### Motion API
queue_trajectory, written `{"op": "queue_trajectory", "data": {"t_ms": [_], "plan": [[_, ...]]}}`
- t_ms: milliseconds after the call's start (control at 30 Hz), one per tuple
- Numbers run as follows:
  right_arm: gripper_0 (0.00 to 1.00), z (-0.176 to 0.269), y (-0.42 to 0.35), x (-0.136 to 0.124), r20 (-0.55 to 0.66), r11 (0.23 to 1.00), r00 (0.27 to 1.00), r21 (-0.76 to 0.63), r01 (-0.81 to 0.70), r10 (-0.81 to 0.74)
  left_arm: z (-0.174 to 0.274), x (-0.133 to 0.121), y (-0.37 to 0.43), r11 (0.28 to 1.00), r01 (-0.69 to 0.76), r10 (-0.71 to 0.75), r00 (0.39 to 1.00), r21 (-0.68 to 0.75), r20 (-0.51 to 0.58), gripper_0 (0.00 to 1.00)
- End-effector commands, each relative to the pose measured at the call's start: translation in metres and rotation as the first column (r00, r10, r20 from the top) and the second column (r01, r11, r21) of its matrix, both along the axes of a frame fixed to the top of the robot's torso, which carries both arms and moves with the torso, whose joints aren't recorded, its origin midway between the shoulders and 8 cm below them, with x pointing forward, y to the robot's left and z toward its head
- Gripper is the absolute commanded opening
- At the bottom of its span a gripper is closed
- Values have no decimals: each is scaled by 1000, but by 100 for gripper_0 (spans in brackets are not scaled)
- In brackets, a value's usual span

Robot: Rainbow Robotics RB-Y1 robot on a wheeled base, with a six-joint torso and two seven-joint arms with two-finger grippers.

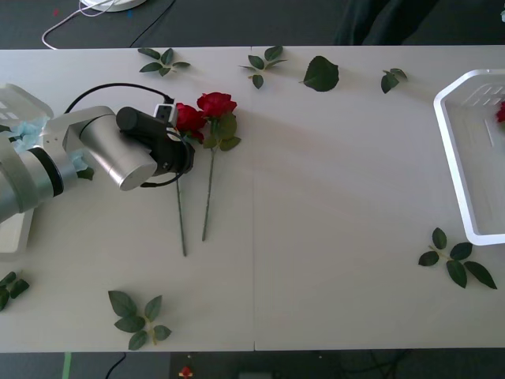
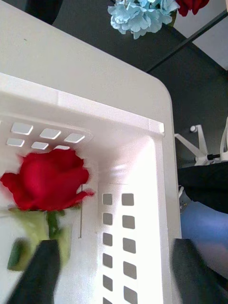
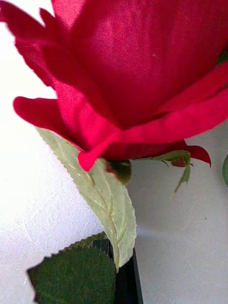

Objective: Place the red flowers into the right box and the blue flowers into the left box. If a person shows an open palm, hand one flower to the person first, then continue sorting.

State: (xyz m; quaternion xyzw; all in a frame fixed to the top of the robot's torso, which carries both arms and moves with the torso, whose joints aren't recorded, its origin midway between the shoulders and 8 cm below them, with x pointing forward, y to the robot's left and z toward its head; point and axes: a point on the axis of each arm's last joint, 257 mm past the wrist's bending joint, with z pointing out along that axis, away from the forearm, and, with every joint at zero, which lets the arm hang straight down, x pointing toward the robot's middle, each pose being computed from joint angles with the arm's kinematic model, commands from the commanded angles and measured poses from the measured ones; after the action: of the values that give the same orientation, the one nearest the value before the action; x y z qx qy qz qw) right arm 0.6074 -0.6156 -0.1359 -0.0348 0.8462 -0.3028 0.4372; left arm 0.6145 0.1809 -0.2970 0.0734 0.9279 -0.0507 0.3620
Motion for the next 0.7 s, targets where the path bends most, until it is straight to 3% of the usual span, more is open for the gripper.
{"op": "queue_trajectory", "data": {"t_ms": [33, 333, 700], "plan": [[100, 24, 5, 13, 53, 1000, 999, 9, -6, 5, 54, 32, 19, 997, -64, 68, 994, -48, 90, 0], [100, 33, 27, 12, 70, 986, 998, 166, -19, 8, 146, 65, 57, 978, -133, 167, 962, -164, 214, 0], [100, 74, 108, -14, 33, 915, 997, 396, -80, 72, 254, 86, 67, 934, -128, 246, 908, -334, 338, 0]]}}
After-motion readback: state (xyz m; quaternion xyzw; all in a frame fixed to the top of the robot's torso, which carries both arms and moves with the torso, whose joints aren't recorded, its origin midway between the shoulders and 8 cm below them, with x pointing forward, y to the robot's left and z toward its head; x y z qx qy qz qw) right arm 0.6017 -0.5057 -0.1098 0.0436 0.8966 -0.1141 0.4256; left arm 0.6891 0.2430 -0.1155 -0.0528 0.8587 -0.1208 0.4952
